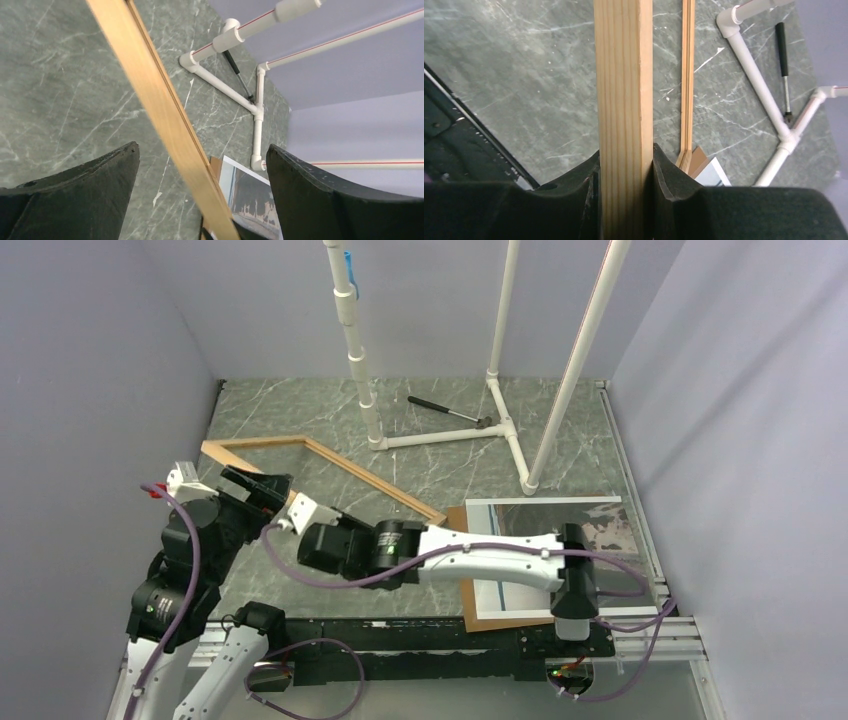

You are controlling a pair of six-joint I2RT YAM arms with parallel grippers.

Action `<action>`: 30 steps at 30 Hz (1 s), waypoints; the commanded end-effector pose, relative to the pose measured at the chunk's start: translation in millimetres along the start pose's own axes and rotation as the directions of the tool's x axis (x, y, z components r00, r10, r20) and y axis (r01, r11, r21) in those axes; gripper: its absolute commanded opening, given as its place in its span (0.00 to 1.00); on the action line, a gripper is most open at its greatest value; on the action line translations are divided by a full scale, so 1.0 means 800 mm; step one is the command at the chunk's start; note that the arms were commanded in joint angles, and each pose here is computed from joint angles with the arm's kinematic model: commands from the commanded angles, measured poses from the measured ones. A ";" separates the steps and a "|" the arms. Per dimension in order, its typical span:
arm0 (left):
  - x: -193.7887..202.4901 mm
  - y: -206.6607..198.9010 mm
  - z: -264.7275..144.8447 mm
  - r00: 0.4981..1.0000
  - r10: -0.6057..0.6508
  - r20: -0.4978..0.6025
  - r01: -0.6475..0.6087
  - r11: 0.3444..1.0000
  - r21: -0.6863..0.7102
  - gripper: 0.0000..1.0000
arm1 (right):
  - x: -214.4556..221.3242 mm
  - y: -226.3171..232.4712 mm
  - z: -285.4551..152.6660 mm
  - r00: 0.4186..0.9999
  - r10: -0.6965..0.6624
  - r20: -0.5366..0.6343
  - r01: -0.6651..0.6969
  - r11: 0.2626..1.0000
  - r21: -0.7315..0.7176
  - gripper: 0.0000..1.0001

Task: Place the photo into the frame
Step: Turn over the photo frame at the center of the board.

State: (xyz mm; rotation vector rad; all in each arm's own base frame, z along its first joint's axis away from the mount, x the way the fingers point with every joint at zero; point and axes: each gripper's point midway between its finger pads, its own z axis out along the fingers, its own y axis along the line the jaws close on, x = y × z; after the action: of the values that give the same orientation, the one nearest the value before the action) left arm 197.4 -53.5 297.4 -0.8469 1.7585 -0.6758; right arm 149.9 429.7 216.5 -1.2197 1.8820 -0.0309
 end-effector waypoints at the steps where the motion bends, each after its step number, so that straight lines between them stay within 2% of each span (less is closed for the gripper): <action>1: -0.018 -0.016 -0.014 0.995 0.101 0.023 -0.102 0.995 0.022 1.00 | -0.077 -0.013 -0.055 0.919 0.372 0.133 -0.328 0.907 -0.265 0.00; 10: -0.030 -0.027 -0.028 0.990 0.127 0.056 -0.130 0.990 0.062 0.99 | -0.094 -0.060 -0.076 0.779 0.623 0.062 -0.517 0.696 -0.499 0.00; 22: -0.022 -0.032 -0.019 0.988 0.153 0.025 -0.154 0.985 0.075 0.99 | -0.101 -0.082 -0.099 0.681 0.731 -0.046 -0.577 0.496 -0.649 0.00; 30: -0.020 -0.026 -0.015 0.985 0.169 0.022 -0.170 0.983 0.063 0.99 | -0.070 -0.103 -0.092 0.513 0.833 -0.206 -0.682 0.250 -0.688 0.00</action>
State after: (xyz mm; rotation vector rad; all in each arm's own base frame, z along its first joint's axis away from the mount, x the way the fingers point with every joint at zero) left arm 189.8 -51.0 321.1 -0.6845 1.7720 -0.6116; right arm 174.8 402.6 295.2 -0.6125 2.2637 1.1776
